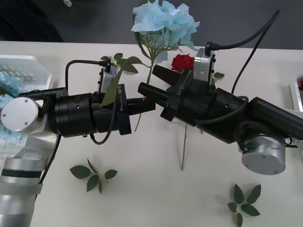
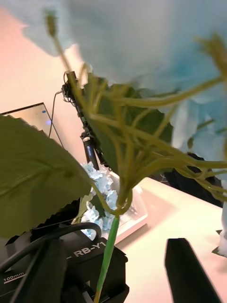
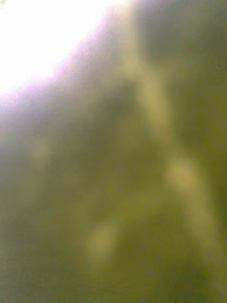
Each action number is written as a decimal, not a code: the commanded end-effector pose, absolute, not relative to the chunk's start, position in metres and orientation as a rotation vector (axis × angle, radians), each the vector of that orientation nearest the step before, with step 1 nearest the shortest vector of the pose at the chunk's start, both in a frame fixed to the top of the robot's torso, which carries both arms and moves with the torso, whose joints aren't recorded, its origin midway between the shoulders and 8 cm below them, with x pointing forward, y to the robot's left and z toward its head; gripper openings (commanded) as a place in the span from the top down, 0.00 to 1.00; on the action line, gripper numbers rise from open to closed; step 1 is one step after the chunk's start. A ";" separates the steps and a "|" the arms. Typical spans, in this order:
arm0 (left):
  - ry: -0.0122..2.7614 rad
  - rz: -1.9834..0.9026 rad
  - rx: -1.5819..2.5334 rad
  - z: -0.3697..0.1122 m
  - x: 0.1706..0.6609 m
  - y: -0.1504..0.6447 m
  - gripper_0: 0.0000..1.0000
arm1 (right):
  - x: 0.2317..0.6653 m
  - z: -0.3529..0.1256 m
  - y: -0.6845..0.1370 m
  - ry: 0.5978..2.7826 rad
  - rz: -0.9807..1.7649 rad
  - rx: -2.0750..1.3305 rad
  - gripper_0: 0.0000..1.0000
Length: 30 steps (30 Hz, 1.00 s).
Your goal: Put the red flowers into the right box and the blue flowers into the left box
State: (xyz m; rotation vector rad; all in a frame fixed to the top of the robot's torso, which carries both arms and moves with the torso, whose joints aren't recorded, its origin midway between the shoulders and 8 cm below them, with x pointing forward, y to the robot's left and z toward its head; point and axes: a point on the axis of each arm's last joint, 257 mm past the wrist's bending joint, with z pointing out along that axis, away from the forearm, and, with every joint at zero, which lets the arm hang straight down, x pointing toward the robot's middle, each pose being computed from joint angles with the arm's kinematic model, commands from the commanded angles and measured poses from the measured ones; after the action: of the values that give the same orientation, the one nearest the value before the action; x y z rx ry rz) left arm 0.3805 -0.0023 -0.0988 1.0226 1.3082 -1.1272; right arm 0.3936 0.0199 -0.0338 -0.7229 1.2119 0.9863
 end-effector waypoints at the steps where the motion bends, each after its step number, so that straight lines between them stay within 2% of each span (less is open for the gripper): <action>1: 1.242 -1.094 1.040 -0.083 0.377 -0.003 1.00 | 0.389 -0.014 0.015 1.196 1.007 -0.723 0.00; 12: 1.265 -0.996 0.970 -0.082 0.369 0.045 1.00 | 0.378 -0.001 -0.028 1.308 1.005 -0.690 0.00; 17: 1.312 -0.901 0.928 -0.084 0.360 0.080 1.00 | 0.389 0.007 -0.056 1.380 0.989 -0.608 0.00; 30: 1.679 -0.597 0.755 -0.111 0.337 0.193 1.00 | 0.452 -0.063 -0.129 1.812 0.800 -0.474 0.00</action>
State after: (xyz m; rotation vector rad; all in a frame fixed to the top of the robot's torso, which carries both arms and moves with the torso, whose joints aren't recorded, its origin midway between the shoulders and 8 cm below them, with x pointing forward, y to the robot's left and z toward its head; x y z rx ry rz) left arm 0.3444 0.1786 -0.1105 0.7803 1.6140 -0.6404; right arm 0.4473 -0.1327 -0.0734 -0.5564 1.7971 0.7296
